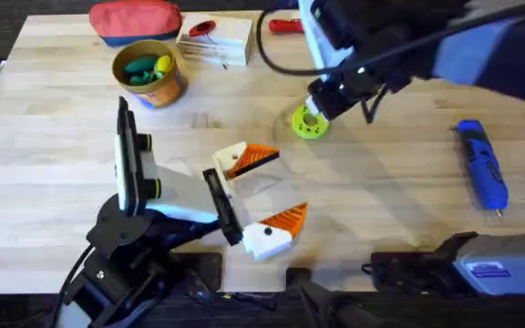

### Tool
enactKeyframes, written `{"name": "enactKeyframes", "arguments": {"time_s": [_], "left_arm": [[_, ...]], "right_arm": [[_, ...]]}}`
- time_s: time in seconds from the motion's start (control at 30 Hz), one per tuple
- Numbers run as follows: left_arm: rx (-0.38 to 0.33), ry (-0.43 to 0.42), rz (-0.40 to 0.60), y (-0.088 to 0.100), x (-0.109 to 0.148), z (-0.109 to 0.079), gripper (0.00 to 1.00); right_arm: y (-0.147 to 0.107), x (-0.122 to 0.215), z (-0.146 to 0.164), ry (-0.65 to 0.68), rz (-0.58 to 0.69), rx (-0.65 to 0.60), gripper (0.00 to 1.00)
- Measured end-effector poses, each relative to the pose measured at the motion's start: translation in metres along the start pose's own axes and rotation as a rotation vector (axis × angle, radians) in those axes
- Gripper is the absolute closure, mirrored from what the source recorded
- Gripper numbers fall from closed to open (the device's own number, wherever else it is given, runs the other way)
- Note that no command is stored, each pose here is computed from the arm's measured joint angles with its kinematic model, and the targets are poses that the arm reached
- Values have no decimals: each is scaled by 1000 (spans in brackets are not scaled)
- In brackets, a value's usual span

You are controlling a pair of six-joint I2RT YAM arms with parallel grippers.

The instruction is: Pick up the gripper from the table and insert it into the empty holder that is missing its gripper. Then pick up a screw, insert it into the mounting hole, and use the screwdriver to tighten it. Finally, clean up the table by picking up the vegetable and placing it into the bucket.

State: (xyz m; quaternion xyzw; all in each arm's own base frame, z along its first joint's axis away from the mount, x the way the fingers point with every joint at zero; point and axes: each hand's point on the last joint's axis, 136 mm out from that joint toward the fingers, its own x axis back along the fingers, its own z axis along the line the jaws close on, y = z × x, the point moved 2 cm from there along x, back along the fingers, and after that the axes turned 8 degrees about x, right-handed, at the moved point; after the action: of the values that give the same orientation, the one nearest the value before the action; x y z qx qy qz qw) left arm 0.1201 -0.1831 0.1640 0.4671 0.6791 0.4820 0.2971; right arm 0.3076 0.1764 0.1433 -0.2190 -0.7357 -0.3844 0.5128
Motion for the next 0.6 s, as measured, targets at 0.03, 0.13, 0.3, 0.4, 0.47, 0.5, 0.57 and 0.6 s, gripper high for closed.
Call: {"name": "enactKeyframes", "arguments": {"time_s": [0.03, 0.13, 0.3, 0.4, 0.47, 0.5, 0.57, 0.6], "left_arm": [[0, 0, 0, 0, 0, 0, 15], [0, 0, 0, 0, 0, 0, 15], [0, 0, 0, 0, 0, 0, 15], [0, 0, 0, 0, 0, 0, 16], [0, 0, 0, 0, 0, 0, 15], [0, 0, 0, 0, 0, 0, 15], [0, 0, 0, 0, 0, 0, 15], [0, 0, 0, 0, 0, 0, 15]], "right_arm": [[4, 11, -3, -6, -28, -4, 997], [10, 45, -9, -19, -95, -6, 997], [20, 100, 5, 14, -218, 41, 997], [27, 129, 31, 76, -312, 107, 997], [28, 144, 48, 116, -354, 152, 997], [28, 149, 58, 136, -368, 176, 997], [26, 154, 77, 174, -379, 218, 997], [25, 156, 86, 193, -379, 236, 997]]}}
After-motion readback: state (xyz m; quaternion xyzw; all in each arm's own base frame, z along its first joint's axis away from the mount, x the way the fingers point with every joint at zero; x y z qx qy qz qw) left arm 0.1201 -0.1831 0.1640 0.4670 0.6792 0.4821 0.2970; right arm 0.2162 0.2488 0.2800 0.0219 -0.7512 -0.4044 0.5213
